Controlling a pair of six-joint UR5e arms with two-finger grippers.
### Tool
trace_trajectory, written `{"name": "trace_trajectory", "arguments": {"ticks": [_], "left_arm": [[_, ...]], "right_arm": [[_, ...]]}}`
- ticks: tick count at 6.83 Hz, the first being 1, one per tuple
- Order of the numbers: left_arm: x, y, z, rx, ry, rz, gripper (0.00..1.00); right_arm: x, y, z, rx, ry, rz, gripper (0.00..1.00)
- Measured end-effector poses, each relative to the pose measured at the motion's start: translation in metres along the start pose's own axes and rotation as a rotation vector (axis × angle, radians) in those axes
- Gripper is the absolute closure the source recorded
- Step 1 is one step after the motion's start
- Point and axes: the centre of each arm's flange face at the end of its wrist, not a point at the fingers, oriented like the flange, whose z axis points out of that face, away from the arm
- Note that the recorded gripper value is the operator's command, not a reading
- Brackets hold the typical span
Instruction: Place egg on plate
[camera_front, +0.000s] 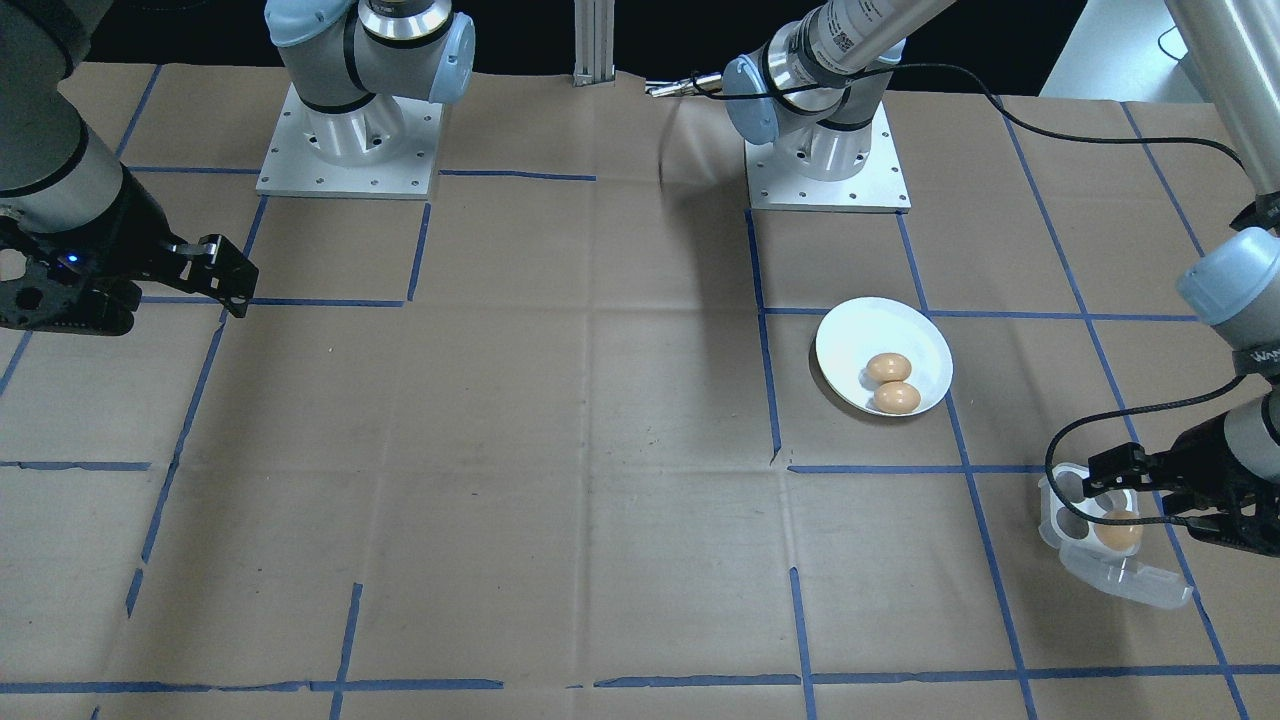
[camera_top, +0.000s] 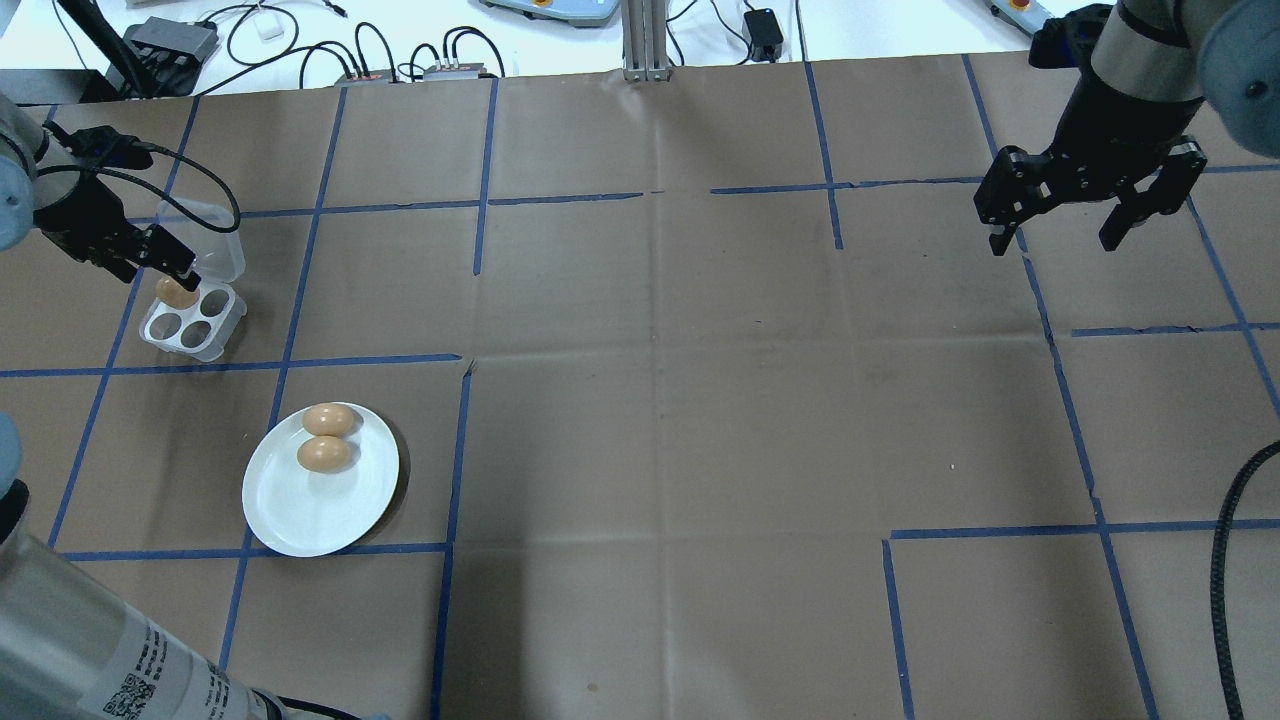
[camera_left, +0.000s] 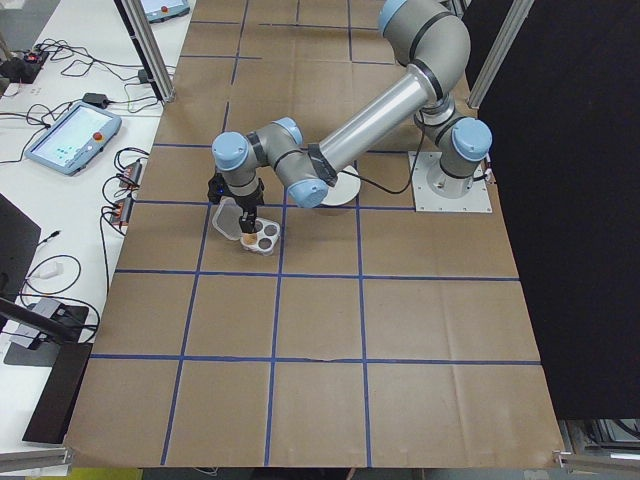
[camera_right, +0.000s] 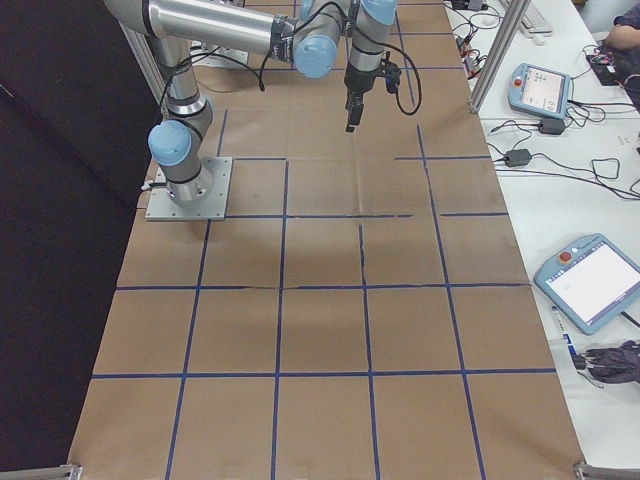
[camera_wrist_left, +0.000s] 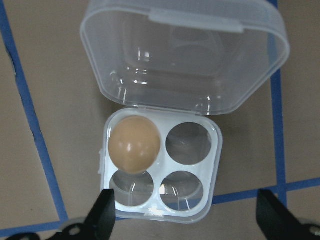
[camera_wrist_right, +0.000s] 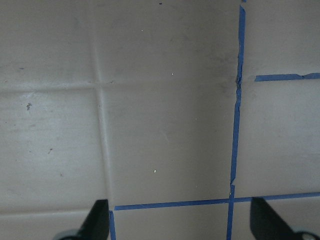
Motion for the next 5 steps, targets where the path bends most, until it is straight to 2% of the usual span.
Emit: {"name": "trace_trajectory", "arguments": {"ticks": [2, 3, 5], "left_arm": [[-0.019, -0.002, 0.015, 0.005, -0.006, 0.081, 0.03], [-0.024, -0.004, 0.021, 0.005, -0.003, 0.093, 0.15], [-0.029, -0.008, 0.028, 0.007, 0.002, 0.096, 0.18]], "right_arm": [[0.000, 0.000, 0.000, 0.000, 0.000, 0.000, 0.00], [0.000, 0.000, 0.000, 0.000, 0.000, 0.000, 0.00], [0.000, 0.000, 0.000, 0.000, 0.000, 0.000, 0.00]]}}
